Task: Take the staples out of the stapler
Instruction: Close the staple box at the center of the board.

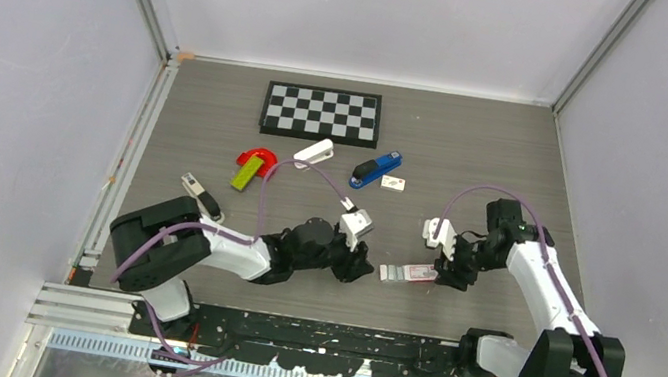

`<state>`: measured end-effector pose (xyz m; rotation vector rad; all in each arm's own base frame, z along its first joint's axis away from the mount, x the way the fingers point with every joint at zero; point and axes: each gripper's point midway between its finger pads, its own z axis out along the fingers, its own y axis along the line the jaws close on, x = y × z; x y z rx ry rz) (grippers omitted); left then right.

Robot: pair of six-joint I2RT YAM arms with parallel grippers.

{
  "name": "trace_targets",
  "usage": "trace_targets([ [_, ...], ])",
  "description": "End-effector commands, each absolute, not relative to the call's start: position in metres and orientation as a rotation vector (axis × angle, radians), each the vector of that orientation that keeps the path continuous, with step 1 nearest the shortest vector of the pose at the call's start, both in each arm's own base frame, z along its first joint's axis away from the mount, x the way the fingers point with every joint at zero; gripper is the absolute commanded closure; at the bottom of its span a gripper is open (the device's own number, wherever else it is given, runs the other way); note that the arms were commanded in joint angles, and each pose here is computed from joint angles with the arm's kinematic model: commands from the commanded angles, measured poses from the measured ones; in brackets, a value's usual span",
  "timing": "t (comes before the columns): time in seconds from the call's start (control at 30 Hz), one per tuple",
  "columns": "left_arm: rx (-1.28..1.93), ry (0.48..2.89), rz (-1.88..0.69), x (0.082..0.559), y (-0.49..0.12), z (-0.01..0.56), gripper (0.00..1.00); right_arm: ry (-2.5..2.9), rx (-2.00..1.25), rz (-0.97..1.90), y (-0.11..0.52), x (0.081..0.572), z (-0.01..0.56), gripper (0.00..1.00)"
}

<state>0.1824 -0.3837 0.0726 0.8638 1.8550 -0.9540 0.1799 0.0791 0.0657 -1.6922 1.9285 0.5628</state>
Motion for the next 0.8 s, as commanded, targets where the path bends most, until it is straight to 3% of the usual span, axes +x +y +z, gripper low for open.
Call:
trace_targets([
  [0.0, 0.655, 1.945, -1.032, 0.186, -0.382, 0.073, 0.64, 2.011, -1.590, 0.527, 0.074, 0.198, 0.068, 0.58],
  [0.27, 0.579, 2.076, -1.063, 0.182, -0.387, 0.045, 0.93, 2.152, -1.549, 0.367, 0.051, 0.211, 0.044, 0.75],
  [0.77, 0.573, 2.216, -1.076, 0.171, -0.404, 0.017, 0.96, 2.244, -1.596, 0.394, 0.049, 0.207, 0.012, 0.81],
])
